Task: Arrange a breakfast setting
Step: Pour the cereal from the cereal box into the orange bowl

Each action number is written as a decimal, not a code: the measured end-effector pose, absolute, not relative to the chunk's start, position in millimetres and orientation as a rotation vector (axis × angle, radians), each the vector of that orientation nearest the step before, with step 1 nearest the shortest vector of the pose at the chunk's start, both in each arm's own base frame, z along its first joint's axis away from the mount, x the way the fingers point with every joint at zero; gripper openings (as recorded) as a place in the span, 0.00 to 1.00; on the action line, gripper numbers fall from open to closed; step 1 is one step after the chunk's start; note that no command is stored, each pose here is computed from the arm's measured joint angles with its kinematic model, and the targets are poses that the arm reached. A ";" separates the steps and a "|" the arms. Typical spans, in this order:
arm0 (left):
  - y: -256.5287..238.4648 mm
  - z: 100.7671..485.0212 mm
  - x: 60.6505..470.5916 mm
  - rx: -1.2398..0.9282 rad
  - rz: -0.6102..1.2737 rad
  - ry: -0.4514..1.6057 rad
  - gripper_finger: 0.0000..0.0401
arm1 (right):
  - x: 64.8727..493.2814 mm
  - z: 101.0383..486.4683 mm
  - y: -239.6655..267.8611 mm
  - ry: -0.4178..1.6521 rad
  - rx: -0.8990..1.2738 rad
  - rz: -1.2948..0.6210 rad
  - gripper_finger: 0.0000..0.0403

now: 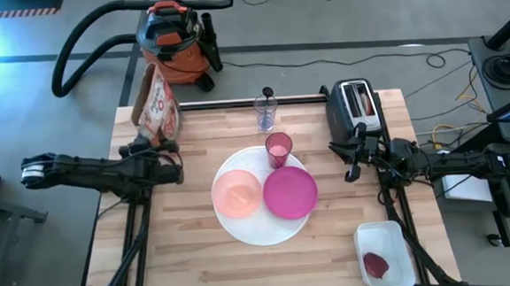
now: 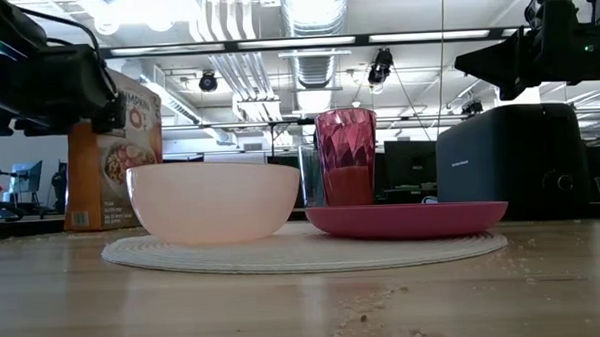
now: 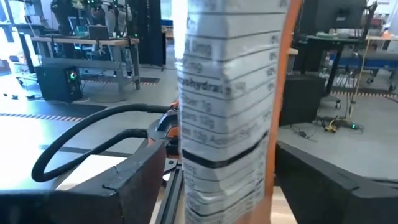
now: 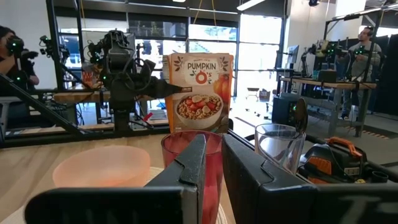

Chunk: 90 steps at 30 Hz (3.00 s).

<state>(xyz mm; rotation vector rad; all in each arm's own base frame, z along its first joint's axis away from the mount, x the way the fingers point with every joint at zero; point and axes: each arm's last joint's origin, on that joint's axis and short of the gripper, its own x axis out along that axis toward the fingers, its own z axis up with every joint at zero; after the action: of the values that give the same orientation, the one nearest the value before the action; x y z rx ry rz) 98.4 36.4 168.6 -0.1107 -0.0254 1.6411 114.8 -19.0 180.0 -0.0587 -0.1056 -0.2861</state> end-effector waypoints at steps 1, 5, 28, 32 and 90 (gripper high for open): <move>36.4 168.4 98.9 -0.109 1.641 -0.031 0.66 | 114.8 180.0 -19.0 -0.106 -0.059 -0.286 0.11; 36.5 167.7 100.2 -0.095 1.642 -0.020 0.57 | 114.8 180.0 -19.0 -0.106 -0.059 -0.287 0.11; 37.3 238.8 130.7 0.072 1.472 0.448 0.00 | 114.8 180.0 -19.0 -0.106 -0.060 -0.286 0.11; 36.6 268.0 131.1 0.045 1.400 0.489 0.00 | 114.8 179.9 -19.0 -0.106 -0.059 -0.286 0.11; -9.7 411.9 161.8 -1.074 0.291 1.236 0.00 | 114.8 180.0 -19.0 -0.105 -0.060 -0.286 0.11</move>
<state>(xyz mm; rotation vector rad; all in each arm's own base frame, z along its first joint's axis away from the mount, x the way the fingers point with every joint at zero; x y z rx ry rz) 161.8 -9.7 411.9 -1.0744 1.2360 0.2911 114.8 -19.0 180.0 -0.0600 -0.1054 -0.2859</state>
